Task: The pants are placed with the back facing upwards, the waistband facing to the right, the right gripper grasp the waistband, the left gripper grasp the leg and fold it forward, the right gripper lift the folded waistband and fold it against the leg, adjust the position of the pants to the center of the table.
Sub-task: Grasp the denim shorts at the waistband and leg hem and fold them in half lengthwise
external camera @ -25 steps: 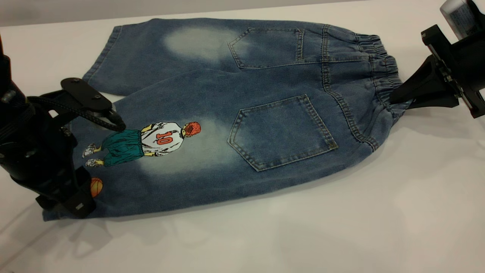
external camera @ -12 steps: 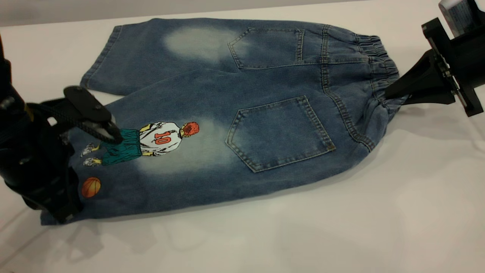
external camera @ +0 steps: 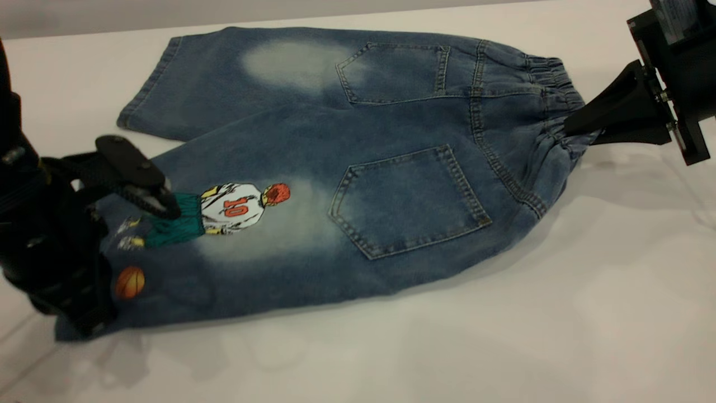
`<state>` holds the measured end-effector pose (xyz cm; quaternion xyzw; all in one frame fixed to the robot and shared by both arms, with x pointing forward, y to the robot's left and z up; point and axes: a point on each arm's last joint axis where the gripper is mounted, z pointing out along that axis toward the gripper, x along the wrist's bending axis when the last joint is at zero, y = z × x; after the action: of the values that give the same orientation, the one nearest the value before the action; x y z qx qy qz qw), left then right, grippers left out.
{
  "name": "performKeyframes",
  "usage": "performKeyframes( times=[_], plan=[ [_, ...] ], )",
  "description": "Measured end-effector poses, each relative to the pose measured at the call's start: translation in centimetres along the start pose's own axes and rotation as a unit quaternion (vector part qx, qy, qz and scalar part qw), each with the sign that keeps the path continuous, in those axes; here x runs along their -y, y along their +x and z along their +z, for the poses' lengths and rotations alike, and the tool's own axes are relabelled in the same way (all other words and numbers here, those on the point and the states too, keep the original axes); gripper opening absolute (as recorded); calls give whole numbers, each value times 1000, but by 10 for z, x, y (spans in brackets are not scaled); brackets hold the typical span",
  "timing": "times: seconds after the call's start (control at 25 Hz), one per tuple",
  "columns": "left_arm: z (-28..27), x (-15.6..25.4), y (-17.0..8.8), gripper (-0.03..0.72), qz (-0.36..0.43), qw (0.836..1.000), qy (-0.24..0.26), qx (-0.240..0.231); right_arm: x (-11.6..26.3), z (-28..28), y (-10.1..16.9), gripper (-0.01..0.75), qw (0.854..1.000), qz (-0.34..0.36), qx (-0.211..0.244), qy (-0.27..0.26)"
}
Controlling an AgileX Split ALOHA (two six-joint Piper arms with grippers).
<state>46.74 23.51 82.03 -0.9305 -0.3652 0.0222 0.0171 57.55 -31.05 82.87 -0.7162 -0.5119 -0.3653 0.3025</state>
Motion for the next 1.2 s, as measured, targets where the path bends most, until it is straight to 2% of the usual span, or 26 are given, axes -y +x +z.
performKeyframes(
  times=[0.2, 0.36, 0.48, 0.6, 0.8, 1.0, 1.2],
  plan=[
    [-9, 6, -5, 16, -24, 999, 22, 22, 18, -4, -7, 31, 1000, 23, 13, 5],
    [-36, 2, -3, 16, -24, 999, -28, -7, 30, -15, -9, 31, 999, 42, 16, -5],
    [-60, 4, -4, 16, -25, 998, -56, -22, 39, -24, -4, 31, 999, 45, 14, -14],
    [-87, 2, -2, 16, -25, 992, -107, -55, 43, -32, 7, 31, 999, 43, 10, -27],
    [-134, -2, 4, 16, -22, 973, -191, -124, 38, -36, 18, 31, 996, 67, -19, -55],
    [-154, -12, 23, 16, -40, 955, -232, -182, 31, -38, 26, 31, 988, 102, -70, -88],
    [-167, -19, 55, 16, -81, 933, -263, -232, 20, -41, 29, 31, 970, 168, -112, -138]
  ],
)
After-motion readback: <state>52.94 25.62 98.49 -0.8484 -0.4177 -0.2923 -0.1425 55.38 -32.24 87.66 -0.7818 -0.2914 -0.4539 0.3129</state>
